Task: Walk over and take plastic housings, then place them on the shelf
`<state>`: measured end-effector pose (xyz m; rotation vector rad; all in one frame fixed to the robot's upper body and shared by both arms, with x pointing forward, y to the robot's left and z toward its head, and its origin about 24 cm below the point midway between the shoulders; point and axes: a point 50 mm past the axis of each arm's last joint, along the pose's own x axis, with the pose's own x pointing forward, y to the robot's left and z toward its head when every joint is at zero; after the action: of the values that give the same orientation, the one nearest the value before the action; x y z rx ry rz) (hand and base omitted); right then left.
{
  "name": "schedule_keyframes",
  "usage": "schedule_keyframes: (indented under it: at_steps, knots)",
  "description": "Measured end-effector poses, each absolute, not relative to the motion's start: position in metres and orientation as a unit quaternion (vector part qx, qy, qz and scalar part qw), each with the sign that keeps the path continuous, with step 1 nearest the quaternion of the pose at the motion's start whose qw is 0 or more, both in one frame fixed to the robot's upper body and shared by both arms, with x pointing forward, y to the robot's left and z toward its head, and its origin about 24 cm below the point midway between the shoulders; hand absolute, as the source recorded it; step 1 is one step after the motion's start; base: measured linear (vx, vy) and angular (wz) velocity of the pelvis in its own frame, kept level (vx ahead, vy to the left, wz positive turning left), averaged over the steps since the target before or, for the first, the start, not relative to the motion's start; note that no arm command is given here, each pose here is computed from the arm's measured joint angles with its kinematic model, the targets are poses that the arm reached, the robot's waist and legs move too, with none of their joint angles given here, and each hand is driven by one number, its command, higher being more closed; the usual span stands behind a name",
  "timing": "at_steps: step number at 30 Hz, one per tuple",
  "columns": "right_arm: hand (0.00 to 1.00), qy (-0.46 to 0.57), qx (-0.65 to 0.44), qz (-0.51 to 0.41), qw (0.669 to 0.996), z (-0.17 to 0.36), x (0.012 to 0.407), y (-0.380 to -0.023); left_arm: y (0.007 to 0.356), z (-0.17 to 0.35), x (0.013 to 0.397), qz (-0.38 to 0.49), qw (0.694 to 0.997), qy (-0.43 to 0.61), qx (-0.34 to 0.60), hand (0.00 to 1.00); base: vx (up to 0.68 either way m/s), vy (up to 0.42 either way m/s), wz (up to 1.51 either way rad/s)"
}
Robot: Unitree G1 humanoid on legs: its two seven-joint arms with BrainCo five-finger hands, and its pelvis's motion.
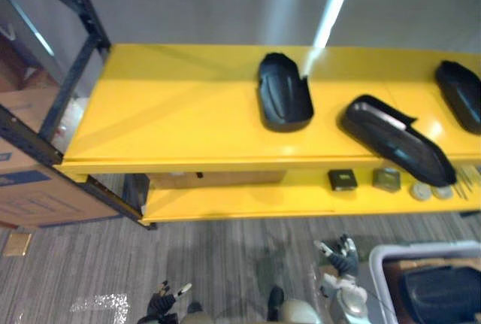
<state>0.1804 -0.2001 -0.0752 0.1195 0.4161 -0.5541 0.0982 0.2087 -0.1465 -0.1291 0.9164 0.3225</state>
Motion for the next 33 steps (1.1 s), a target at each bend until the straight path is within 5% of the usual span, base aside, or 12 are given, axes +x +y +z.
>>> schedule_keyframes:
  at_steps: [9, 17, 28, 33]
  knots:
    - [0.00, 0.115, -0.017, -0.385, 0.916, -0.025, 0.220, -0.247, 0.198, -0.151, 0.083, 0.156, 0.875, 0.453, -0.073, 0.00, 0.04, 0.067, -0.02]
    - [0.00, 0.078, -0.088, -0.510, 0.852, 0.005, 0.176, -0.284, 0.218, -0.151, 0.068, 0.194, 0.863, 0.464, -0.052, 0.00, 0.00, 0.060, -0.06]
    - [0.00, 0.160, -0.049, -0.540, 0.825, -0.028, 0.134, -0.270, 0.219, -0.155, 0.050, 0.220, 0.845, 0.482, -0.067, 0.00, -0.01, 0.025, -0.05]
    - [0.00, 0.125, -0.014, -0.542, 0.831, -0.020, 0.147, -0.269, 0.220, -0.155, 0.047, 0.236, 0.839, 0.483, -0.079, 0.00, -0.05, 0.012, -0.20]
